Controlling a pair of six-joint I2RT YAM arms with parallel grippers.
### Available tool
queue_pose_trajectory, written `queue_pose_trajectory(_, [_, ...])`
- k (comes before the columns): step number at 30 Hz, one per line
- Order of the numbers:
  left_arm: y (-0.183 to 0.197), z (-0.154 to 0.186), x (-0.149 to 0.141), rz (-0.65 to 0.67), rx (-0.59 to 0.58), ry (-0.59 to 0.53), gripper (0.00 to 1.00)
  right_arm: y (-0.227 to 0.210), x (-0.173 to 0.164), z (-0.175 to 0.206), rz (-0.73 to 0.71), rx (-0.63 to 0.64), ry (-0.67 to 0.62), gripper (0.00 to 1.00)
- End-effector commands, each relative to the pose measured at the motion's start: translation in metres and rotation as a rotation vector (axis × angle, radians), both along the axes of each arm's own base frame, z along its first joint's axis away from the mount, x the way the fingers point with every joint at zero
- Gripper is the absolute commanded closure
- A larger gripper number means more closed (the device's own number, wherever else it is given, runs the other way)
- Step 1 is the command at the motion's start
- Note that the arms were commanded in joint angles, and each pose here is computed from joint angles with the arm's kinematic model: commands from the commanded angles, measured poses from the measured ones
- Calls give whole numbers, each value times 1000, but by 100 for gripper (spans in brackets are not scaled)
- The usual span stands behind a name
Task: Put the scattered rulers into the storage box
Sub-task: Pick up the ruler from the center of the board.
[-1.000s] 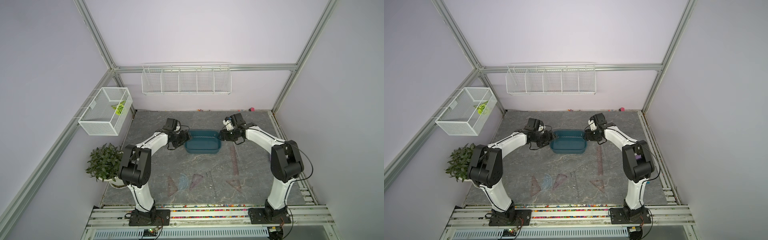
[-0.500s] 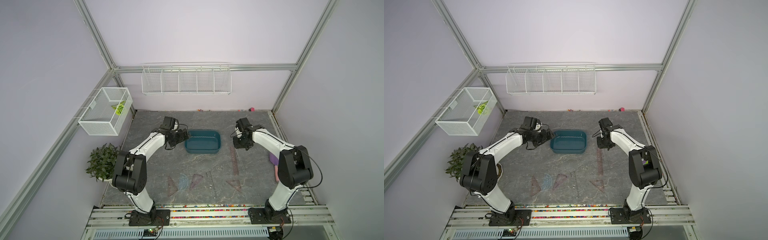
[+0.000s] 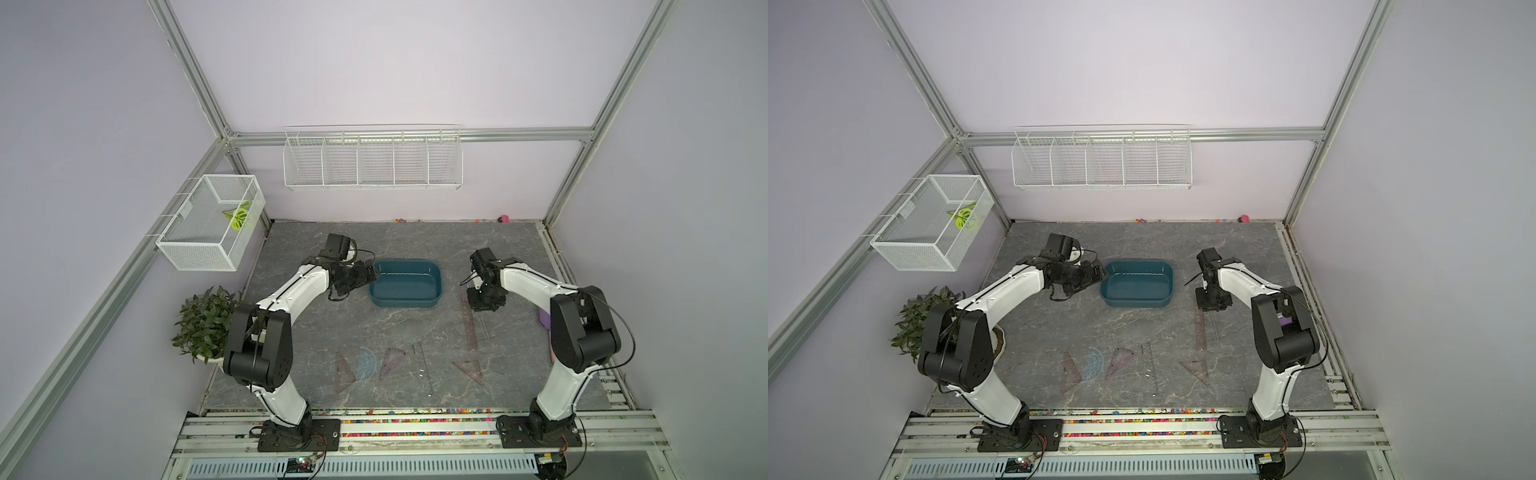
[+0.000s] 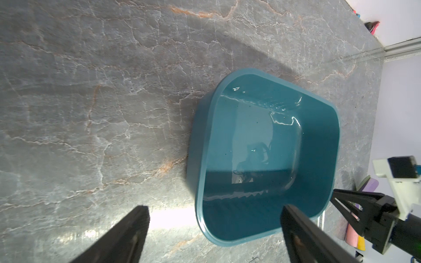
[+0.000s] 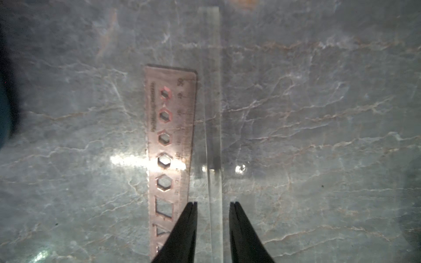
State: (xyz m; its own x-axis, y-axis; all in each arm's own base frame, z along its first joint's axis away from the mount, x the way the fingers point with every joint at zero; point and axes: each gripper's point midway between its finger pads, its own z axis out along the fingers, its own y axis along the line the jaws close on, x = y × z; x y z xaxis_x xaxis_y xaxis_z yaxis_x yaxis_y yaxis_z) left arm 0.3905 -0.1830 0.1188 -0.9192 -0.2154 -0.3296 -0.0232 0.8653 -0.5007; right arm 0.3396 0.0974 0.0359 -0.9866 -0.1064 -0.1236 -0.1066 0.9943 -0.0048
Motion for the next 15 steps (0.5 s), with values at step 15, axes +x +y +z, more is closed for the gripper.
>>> queue_pose_trajectory(15, [-1,8,3,-10,-8,-25,4,-5,-11,-28,-8,-22,65,75])
